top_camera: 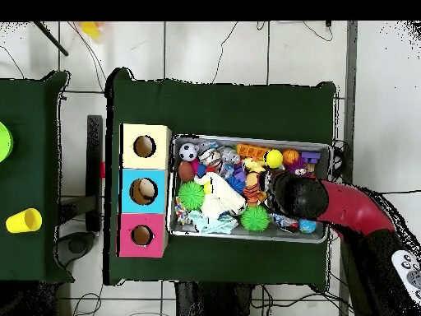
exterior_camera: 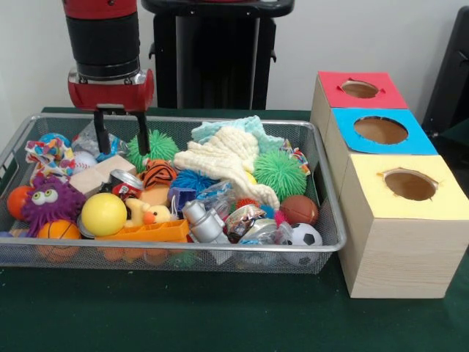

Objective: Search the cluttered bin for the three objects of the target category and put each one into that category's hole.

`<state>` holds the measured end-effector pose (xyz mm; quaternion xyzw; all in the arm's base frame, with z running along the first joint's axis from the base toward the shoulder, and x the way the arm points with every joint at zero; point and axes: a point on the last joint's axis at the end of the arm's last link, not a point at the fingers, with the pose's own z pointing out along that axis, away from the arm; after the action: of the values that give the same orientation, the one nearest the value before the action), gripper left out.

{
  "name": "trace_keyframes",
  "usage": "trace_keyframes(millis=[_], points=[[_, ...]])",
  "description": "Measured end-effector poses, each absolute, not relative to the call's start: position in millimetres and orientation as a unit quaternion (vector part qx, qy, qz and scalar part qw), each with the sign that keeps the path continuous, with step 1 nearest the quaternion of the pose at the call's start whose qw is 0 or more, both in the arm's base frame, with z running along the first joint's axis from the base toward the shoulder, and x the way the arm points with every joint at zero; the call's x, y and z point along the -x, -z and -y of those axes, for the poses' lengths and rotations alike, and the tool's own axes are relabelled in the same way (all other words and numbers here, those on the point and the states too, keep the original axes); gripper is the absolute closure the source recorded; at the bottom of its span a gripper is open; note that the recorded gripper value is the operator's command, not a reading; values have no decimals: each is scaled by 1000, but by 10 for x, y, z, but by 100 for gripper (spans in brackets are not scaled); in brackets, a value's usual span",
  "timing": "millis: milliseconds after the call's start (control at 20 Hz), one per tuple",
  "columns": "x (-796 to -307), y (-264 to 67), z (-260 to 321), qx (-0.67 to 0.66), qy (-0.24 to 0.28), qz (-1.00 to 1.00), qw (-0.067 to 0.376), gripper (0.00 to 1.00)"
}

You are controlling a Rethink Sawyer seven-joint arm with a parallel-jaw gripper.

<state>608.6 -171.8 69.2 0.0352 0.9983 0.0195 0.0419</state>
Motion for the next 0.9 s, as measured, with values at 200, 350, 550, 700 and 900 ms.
trace_keyframes(millis=[200,350,550,700,900], points=[[-6061,-663,1809,-35,-24,-998,45,0],[-6047,-665,1890,-37,-24,-998,48,0],[-6015,-663,2012,-37,-22,-998,53,0],[-5985,-654,2092,-36,-19,-998,54,0],[-5925,-594,2129,-27,-14,-998,51,0]])
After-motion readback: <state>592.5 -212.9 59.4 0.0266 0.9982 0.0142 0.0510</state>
